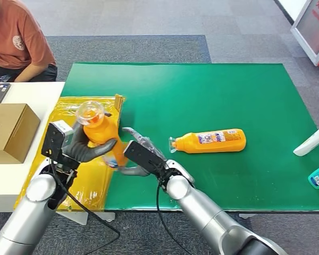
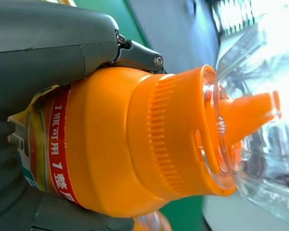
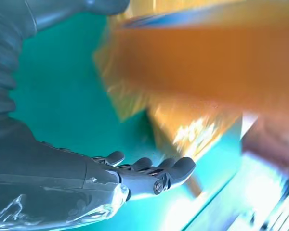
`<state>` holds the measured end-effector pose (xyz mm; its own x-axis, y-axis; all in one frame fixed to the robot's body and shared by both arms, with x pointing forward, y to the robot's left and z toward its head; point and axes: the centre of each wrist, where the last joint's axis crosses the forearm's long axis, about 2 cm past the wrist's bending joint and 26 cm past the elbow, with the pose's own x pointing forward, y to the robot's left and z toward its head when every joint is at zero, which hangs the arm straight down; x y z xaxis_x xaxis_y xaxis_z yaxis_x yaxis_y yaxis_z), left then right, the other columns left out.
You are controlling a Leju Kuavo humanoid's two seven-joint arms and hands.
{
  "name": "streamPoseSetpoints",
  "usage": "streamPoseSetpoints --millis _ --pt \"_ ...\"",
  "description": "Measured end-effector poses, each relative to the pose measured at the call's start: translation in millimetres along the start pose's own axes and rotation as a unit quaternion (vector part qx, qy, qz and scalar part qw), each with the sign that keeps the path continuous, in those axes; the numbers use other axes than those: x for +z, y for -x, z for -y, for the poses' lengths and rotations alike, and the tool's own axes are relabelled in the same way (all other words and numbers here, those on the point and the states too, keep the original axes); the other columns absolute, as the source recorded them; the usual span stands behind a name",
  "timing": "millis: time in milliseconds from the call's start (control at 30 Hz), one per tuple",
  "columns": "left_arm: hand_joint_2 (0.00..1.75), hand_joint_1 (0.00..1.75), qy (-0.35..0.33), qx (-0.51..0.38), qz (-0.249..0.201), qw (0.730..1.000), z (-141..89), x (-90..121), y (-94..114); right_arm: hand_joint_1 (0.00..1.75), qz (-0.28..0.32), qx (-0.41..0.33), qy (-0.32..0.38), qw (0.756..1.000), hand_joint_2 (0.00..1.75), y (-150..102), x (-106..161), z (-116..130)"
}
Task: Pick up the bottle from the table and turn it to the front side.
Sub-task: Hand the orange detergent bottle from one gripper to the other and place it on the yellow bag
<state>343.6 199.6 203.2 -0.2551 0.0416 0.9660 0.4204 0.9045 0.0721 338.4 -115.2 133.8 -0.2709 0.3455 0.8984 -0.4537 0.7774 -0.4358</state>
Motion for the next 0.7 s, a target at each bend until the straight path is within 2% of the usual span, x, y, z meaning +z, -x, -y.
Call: streamPoseSetpoints --millis 100,167,400,500,567,700 --pt "1.75 1.75 -0.087 -0.136 -0.004 0.987 -34.3 8.7 0.6 0.0 -0.016 -0.016 0.032 0.999 1.75 11.5 10.0 17.9" --pt "1.75 1.75 -0.117 -0.18 -0.008 0.977 -52.3 13.9 -0.2 0.0 -0.019 -0.02 0.045 0.999 1.75 16.3 16.0 28.2" --pt "1.75 1.75 -0.213 -0.288 -0.017 0.933 -83.8 29.1 -0.5 0.0 0.013 0.003 0.099 0.995 1.75 9.5 33.2 57.4" --pt "1.75 1.75 -0.239 -0.328 -0.019 0.914 -90.2 32.4 -0.8 0.0 0.028 0.011 0.113 0.993 1.75 3.8 38.2 65.0" --pt "1.75 1.75 -0.259 -0.386 -0.02 0.885 -91.3 32.8 -0.6 0.0 0.041 0.016 0.118 0.992 1.75 -2.0 40.5 67.6" --pt "1.75 1.6 -0.273 -0.523 -0.014 0.807 -87.9 26.3 2.8 0.0 0.072 0.028 0.119 0.99 1.75 -19.3 40.9 71.9"
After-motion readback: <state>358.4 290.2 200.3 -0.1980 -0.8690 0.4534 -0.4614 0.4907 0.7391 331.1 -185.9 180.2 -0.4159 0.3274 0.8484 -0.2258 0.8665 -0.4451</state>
